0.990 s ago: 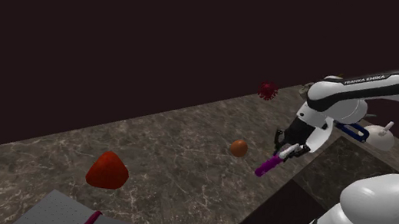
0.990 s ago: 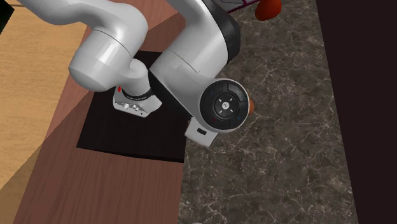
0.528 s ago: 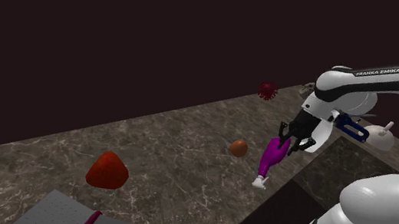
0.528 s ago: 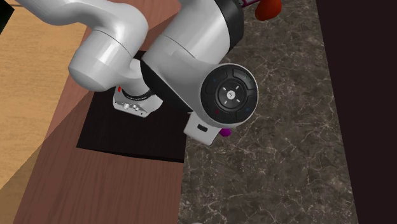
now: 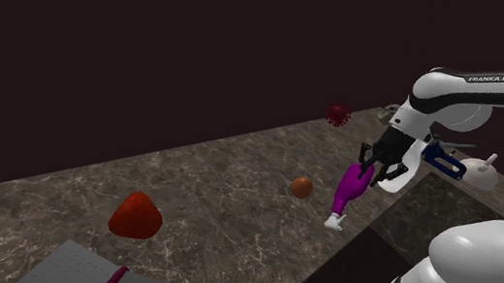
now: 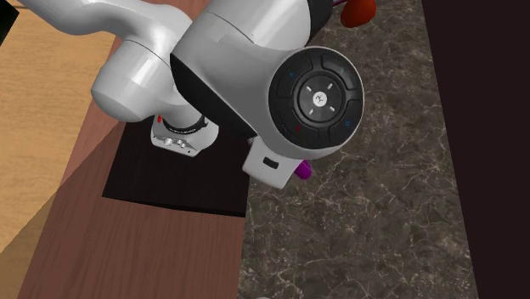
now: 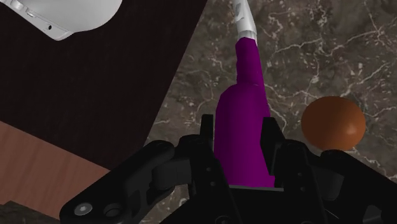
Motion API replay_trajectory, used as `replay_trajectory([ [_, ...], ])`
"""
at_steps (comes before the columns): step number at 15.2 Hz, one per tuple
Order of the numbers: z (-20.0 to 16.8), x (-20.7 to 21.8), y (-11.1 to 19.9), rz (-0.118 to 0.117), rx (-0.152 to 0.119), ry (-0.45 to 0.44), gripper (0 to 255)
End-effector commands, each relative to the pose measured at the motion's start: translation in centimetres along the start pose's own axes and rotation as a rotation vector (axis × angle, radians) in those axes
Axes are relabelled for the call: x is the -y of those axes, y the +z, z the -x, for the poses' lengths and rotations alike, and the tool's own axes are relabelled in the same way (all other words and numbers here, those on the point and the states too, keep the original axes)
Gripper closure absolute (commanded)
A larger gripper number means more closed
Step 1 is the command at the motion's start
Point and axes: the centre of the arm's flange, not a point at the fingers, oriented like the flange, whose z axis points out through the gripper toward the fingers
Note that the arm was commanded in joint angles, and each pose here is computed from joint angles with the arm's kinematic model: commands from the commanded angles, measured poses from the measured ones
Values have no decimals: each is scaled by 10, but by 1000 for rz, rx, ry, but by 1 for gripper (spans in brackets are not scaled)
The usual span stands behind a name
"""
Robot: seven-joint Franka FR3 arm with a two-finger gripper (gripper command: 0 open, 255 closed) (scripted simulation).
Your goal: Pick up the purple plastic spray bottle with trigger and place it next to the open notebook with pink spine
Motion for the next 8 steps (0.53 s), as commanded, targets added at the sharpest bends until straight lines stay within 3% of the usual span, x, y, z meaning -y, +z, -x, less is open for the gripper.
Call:
replay_trajectory([
  [1,3,1,-11,0,0,0,255],
  [8,14,4,-46,0,0,0,255],
])
